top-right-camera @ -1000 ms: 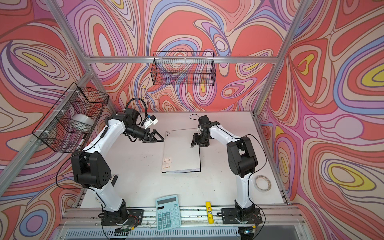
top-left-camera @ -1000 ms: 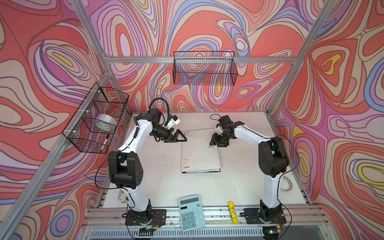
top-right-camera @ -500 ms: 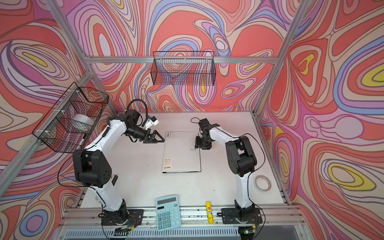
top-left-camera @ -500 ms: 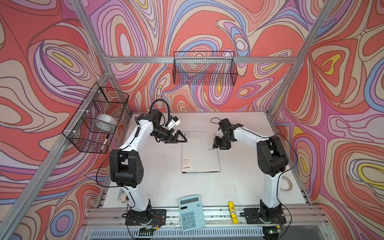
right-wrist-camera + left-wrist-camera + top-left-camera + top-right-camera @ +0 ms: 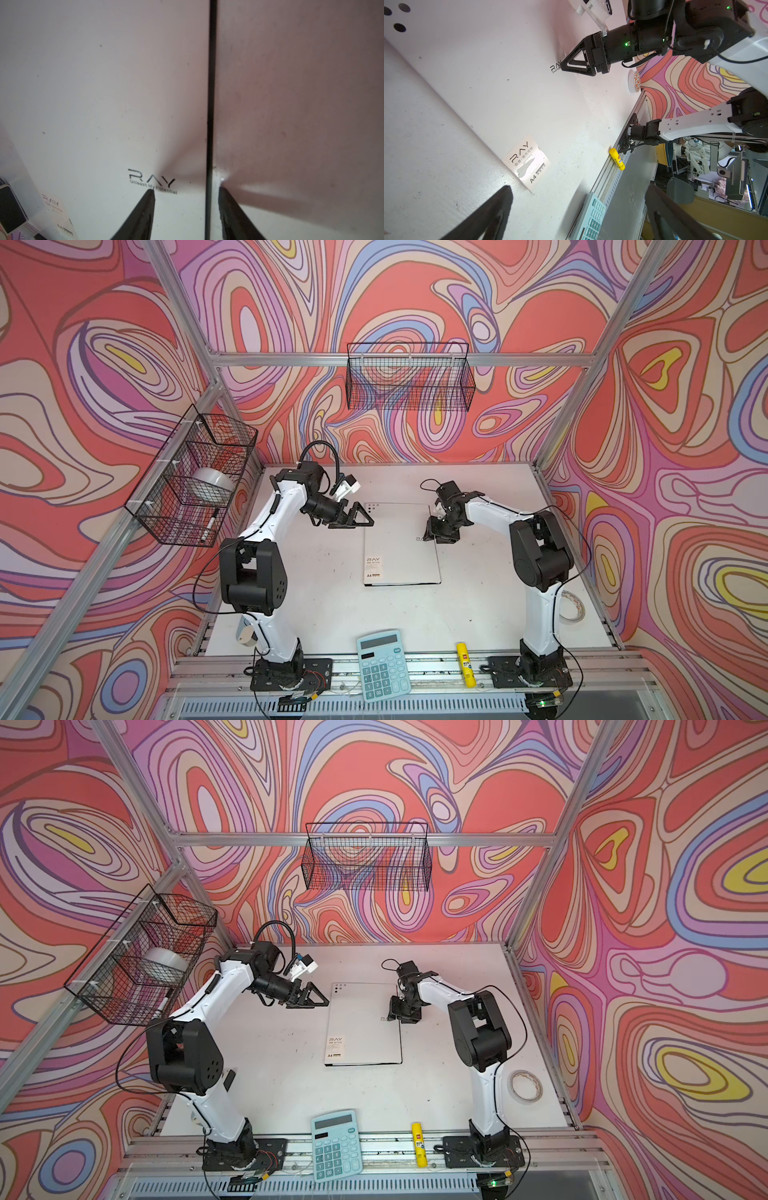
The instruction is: Put the files into the folder
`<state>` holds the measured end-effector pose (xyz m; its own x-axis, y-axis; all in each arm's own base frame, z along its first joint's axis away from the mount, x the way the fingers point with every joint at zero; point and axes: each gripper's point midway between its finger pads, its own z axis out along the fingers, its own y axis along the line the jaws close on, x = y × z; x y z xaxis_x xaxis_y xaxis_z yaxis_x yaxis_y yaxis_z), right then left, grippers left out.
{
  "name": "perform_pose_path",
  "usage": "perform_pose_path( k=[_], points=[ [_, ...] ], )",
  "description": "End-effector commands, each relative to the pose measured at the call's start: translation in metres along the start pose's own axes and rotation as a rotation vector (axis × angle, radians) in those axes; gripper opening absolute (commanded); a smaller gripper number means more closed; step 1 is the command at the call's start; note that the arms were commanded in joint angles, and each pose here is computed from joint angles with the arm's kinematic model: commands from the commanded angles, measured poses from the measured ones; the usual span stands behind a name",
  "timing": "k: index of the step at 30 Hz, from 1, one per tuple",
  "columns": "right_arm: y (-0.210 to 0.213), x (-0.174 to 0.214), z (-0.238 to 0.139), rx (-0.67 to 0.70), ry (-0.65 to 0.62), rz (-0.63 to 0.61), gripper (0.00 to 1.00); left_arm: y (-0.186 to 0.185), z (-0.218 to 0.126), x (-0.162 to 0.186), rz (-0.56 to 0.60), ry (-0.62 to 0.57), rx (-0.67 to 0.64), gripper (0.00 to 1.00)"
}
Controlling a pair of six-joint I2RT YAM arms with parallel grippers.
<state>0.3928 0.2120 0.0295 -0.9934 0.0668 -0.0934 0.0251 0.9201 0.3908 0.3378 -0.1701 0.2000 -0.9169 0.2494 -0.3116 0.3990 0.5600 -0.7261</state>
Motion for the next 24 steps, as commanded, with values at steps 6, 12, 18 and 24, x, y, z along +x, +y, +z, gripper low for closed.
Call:
perform_pose_path(
  k=[6,12,18,24],
  points=[
    [0.009,0.010,0.014,-0.037,0.040,0.025,0.52,-0.001,-0.011,-0.008,0.004,-0.026,-0.011,1.00],
    [0.030,0.010,0.018,-0.087,0.050,0.021,0.52,0.002,-0.012,-0.008,-0.003,-0.027,-0.029,1.00],
    [0.036,0.001,0.018,-0.084,0.030,0.014,0.52,0.007,-0.014,-0.010,-0.003,-0.029,-0.061,1.00],
    [0.018,-0.024,-0.004,0.069,-0.101,-0.019,0.54,0.032,-0.024,-0.015,-0.012,-0.073,-0.213,1.00]
  ],
)
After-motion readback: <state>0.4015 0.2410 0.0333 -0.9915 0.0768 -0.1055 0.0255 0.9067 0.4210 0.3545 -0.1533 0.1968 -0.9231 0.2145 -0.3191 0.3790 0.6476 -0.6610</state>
